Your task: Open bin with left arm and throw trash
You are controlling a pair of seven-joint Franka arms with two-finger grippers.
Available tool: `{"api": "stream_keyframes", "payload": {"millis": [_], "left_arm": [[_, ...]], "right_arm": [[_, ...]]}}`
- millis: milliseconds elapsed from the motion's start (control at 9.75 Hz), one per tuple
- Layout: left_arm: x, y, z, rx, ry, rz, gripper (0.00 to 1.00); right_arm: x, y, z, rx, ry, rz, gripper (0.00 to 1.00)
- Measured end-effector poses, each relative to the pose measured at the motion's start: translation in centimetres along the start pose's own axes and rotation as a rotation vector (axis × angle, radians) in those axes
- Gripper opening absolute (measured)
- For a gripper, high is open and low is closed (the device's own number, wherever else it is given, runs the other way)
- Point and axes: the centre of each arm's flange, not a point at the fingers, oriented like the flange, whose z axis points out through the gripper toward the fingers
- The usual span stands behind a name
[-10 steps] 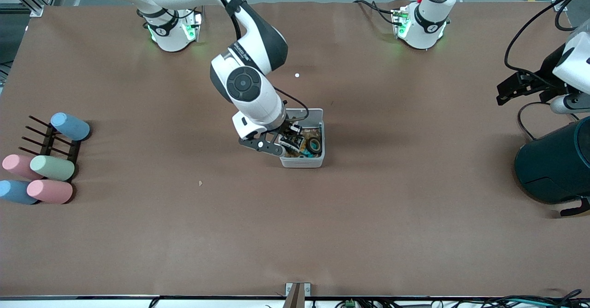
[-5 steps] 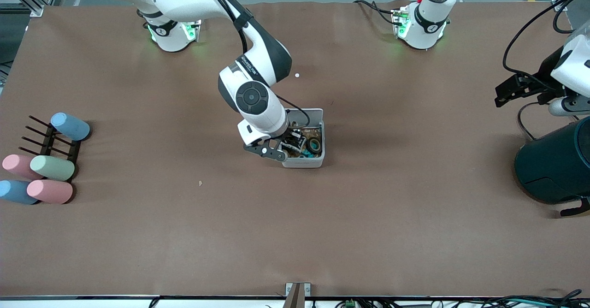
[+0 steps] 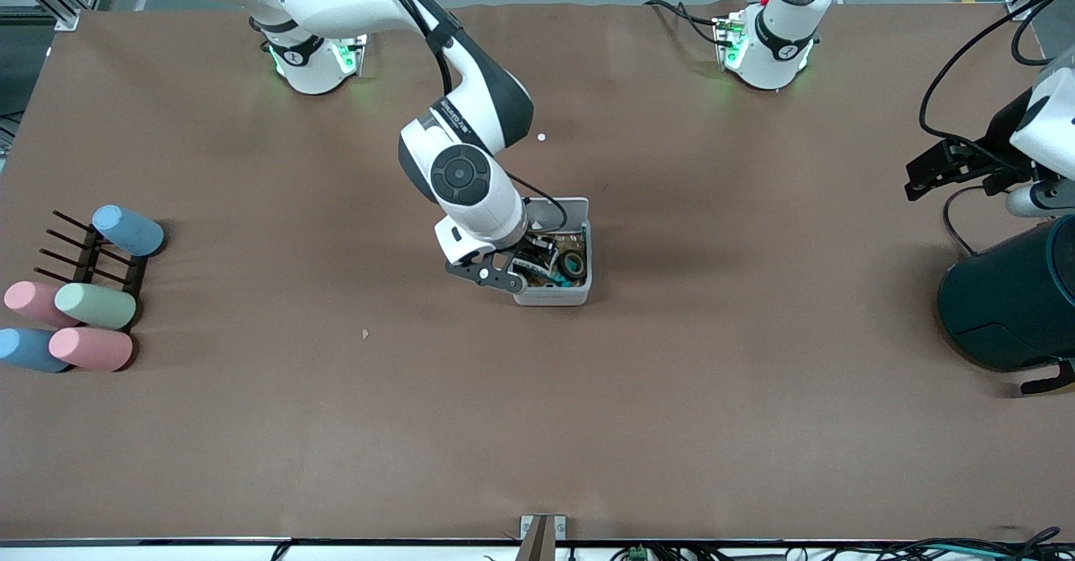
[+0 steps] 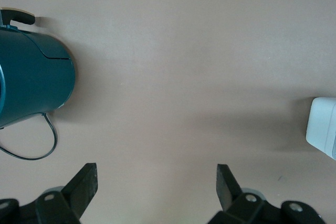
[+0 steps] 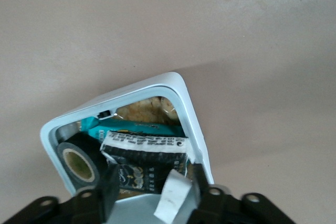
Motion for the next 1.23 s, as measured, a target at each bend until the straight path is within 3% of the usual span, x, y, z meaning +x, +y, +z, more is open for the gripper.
{"api": "stream_keyframes", "payload": {"millis": [103,513,718,923,1231], "left_arm": [[0.0,0.0,0.0,0.000,0.001,0.000,1.00],[0.1,-0.2,-0.1,0.000,0.001,-0.004,1.00],[0.1,-0.6,0.0,0.000,0.001,-0.012,1.00],[0.1,-0.7,0.0,0.000,0.001,-0.013,1.00],[0.3,-0.7,-0.1,-0.001,0.003,-0.013,1.00]], "right_arm": [[-0.1,0.0,-1.1,-0.001,-0.001,-0.001,0.83],[-0.7,0.0,-4.7,0.004,0.000,-0.008,0.85],[1.8,2.4,-8.6,-0.001,0.009,0.024,0.84],[6.4,10.0,-17.4,-0.024,-0.024,0.008,0.84],[8.1,21.9,-28.6,-0.065,-0.070,-0.102,0.85]]}}
